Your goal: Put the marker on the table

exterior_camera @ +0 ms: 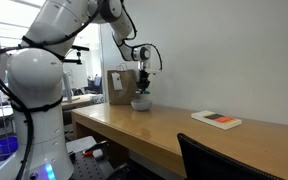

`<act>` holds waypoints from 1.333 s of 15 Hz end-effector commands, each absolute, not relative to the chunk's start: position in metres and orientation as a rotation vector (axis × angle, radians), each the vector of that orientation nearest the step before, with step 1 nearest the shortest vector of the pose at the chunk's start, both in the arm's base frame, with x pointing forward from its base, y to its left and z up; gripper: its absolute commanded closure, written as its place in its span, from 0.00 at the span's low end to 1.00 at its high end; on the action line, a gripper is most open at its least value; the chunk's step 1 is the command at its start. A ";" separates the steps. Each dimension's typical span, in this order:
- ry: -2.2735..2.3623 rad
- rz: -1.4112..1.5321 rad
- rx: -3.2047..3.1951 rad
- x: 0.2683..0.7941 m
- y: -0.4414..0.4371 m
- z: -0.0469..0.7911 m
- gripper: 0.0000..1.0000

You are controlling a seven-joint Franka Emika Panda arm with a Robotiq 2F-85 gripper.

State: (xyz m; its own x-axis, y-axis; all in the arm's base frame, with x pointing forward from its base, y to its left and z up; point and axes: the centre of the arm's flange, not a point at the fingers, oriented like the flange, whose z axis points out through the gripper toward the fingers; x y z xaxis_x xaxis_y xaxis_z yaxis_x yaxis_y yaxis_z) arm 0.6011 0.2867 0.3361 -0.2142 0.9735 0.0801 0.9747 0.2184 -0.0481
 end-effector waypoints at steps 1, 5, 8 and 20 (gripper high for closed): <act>-2.275 0.032 -1.972 0.558 0.213 0.338 0.94; -2.184 0.112 -1.967 0.517 0.179 0.300 0.94; -2.192 0.187 -1.947 0.480 0.198 0.262 0.94; -2.358 -0.077 -2.043 0.434 0.217 0.262 0.28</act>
